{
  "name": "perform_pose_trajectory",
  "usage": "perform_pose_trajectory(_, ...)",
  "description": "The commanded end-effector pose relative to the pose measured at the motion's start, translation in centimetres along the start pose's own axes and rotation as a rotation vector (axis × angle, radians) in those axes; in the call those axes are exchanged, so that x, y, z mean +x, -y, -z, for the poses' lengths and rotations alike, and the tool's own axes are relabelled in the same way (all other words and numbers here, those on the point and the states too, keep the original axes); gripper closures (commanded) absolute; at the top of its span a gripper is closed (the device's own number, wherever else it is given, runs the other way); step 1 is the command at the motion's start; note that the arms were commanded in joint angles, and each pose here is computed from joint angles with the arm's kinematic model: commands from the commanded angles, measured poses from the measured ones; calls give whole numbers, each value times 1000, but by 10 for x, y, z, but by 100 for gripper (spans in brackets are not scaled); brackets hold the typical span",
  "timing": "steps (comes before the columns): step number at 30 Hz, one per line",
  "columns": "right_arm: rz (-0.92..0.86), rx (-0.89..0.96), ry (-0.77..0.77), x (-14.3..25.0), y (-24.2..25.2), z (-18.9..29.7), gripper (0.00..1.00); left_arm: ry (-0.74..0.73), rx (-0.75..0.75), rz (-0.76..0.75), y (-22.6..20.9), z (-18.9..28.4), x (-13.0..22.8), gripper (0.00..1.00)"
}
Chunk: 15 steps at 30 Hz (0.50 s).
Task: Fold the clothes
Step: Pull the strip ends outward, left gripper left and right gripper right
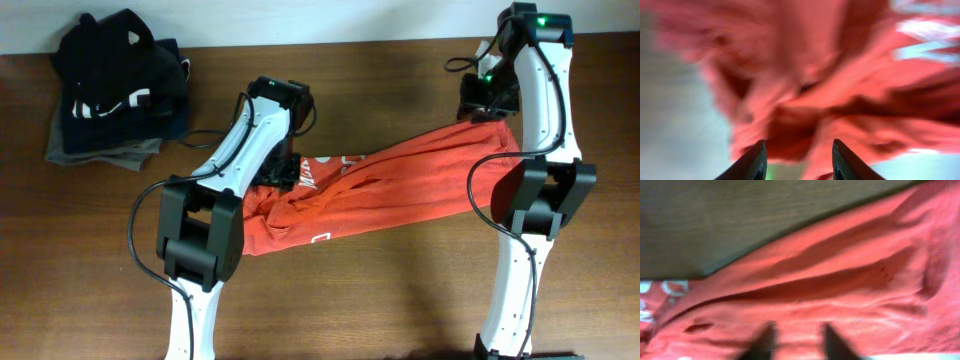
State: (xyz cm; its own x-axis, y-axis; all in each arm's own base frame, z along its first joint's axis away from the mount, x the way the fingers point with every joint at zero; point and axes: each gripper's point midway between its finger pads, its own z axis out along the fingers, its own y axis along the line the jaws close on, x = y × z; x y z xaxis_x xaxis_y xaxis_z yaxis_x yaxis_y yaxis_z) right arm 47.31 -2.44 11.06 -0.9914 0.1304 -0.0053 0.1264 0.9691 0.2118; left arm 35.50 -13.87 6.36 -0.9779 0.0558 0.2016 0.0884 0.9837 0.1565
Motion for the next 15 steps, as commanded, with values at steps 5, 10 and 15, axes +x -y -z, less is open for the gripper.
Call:
perform_pose_trajectory(5, 20, -55, -77, 16, -26, -11, 96, -36, 186, -72, 32, -4, -2, 64)
perform_pose_trajectory(10, 47, -51, -132, 24, -38, -38, 96, -41, 190, -48, 28, -21, -15, 68)
perform_pose_trajectory(15, 26, -45, -195, 35, -29, -64, 96, -74, 191, -10, 14, -33, -19, 70)
